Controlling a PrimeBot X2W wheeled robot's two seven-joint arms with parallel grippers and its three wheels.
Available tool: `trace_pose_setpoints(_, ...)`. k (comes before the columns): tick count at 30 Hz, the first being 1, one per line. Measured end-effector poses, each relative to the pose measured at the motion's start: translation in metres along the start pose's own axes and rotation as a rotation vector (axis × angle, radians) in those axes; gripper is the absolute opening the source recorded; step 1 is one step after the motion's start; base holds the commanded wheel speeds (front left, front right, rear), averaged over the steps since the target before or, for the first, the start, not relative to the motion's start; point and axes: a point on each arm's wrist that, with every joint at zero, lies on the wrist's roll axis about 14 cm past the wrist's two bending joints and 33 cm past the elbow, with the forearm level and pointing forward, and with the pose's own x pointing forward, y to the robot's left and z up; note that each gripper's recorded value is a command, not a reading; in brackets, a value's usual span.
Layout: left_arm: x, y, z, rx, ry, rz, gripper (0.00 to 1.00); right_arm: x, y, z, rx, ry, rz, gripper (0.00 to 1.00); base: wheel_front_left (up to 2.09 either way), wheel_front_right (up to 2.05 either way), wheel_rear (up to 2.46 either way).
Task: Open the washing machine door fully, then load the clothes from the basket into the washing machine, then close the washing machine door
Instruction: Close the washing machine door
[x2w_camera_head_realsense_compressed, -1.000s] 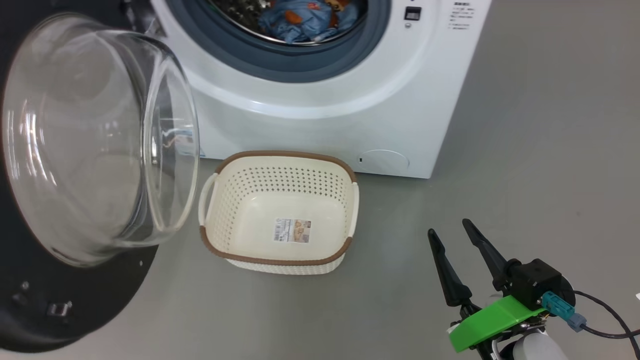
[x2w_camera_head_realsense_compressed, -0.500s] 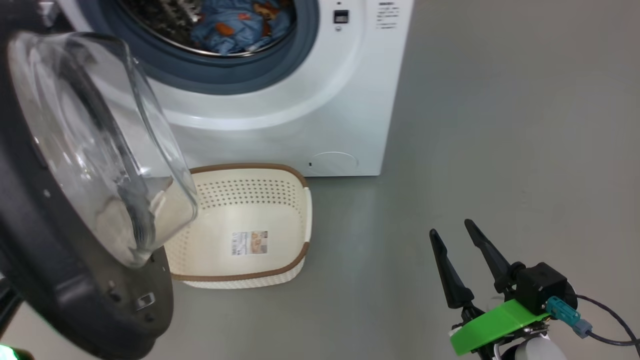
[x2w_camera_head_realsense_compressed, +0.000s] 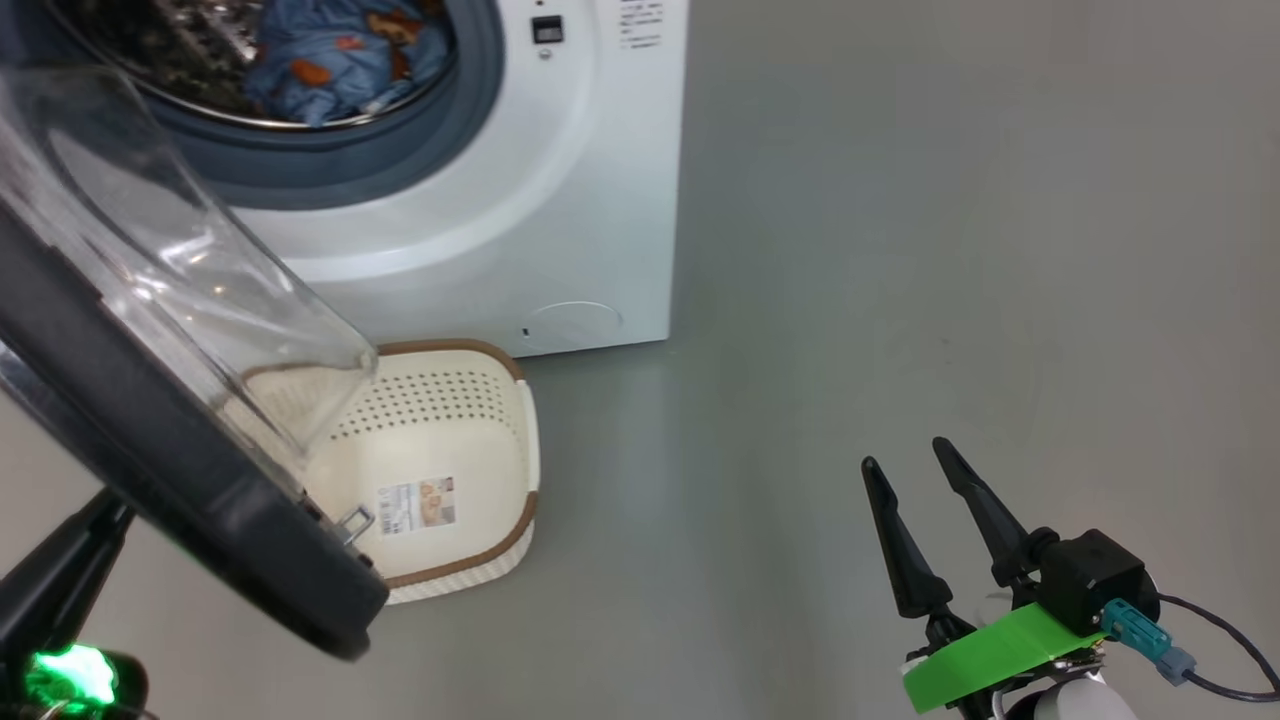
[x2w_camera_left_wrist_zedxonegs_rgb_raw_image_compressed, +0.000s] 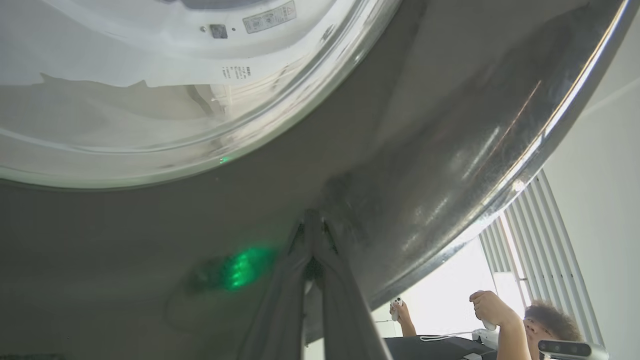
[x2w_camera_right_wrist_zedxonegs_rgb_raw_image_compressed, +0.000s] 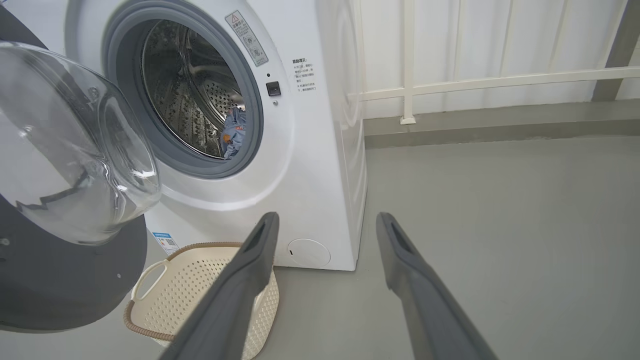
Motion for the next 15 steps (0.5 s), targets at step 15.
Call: trace_pose_setpoints(15, 0.076, 0.017, 0.007, -0.015, 0.034, -0.046, 0.0, -0.028, -0.04, 0.005, 0.01, -0.007, -0.142, 1.0, 0.0, 0.0, 0.0)
